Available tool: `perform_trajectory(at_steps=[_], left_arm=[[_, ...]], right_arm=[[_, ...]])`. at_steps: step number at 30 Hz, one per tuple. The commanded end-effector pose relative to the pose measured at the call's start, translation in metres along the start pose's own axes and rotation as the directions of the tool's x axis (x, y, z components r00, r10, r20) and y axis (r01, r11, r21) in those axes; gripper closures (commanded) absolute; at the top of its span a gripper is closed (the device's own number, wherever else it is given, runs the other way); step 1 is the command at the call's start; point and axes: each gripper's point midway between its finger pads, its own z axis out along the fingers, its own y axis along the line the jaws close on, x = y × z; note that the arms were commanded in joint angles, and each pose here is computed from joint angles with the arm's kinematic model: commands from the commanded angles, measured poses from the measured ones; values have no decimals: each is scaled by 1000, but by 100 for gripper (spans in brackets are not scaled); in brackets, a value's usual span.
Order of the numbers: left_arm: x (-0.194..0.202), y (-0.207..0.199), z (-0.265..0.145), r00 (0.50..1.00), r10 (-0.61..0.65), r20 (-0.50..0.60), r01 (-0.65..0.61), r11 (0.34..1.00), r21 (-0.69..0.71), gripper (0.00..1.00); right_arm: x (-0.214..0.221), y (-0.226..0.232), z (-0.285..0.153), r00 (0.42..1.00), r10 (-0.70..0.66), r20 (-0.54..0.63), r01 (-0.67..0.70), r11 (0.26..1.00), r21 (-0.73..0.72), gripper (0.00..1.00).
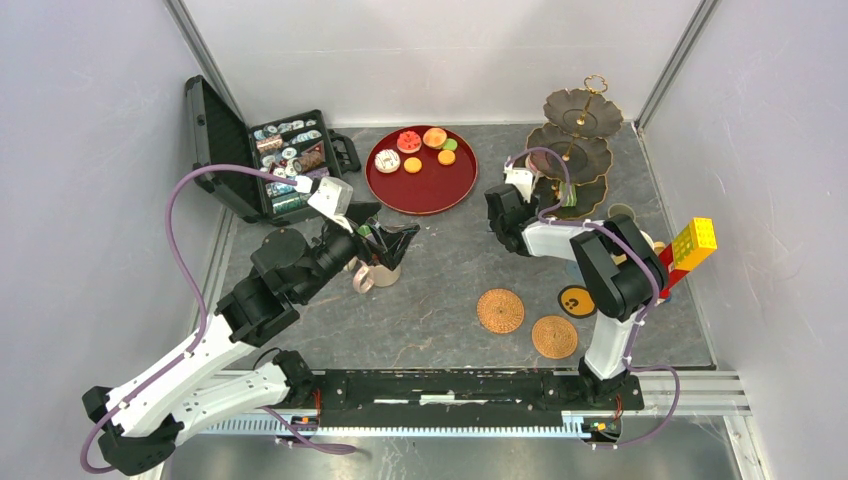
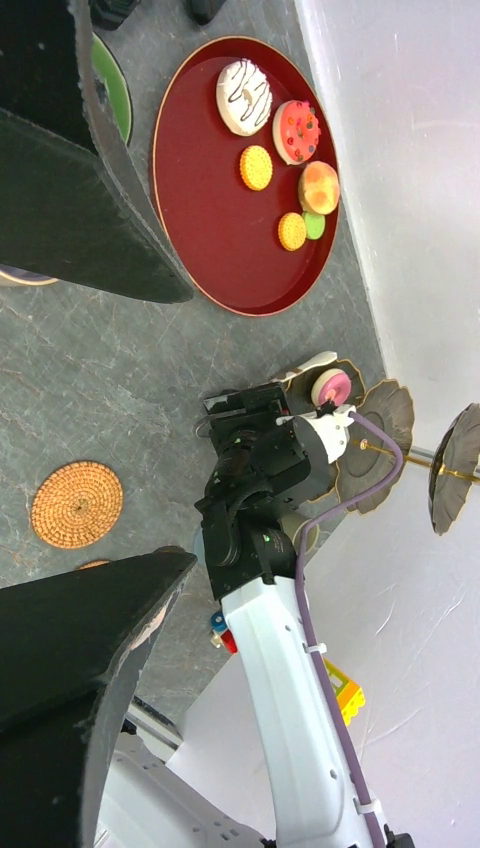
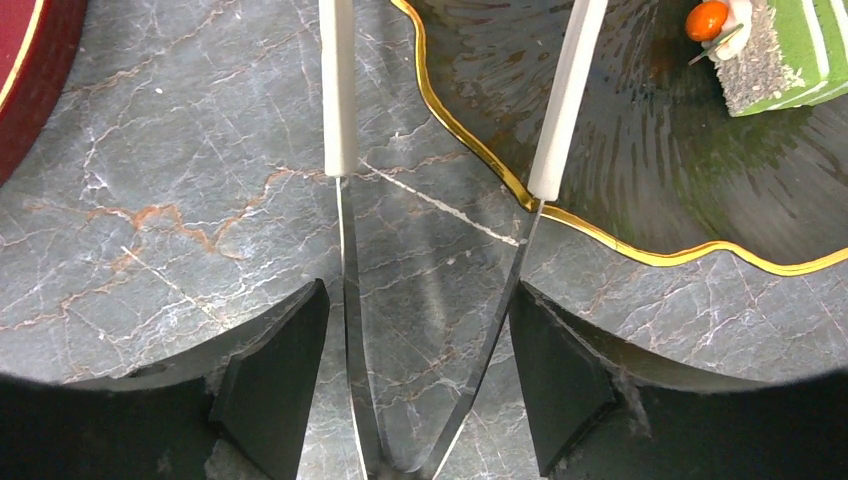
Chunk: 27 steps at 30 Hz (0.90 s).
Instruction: Serve the afternoon tea
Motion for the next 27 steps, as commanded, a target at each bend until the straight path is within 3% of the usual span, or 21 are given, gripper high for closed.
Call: perform_trajectory(at_steps=[1,7,13,20,27], left_arm=[[-23,-3,-1,998,28,61,-29,1000,9,0],[-23,-3,-2,998,28,63,-28,1000,11,0],[-23,-3,-2,998,28,63,-28,1000,10,0],[-24,-4,-2,998,26,65,-27,1000,12,0],[-24,-3,-2,997,29,65,-29,1000,10,0]], right_arm=[[-17,3,4,996,61,69,-63,998,22,30],[-14,4,3,993,96,69,-97,995,9,43],[-21,4,-7,991,112,78,-111,994,-17,48],[-37,7,-28,991,76,108,-67,994,-91,50],[-42,33,-44,993,-20,114,50,962,-269,50]])
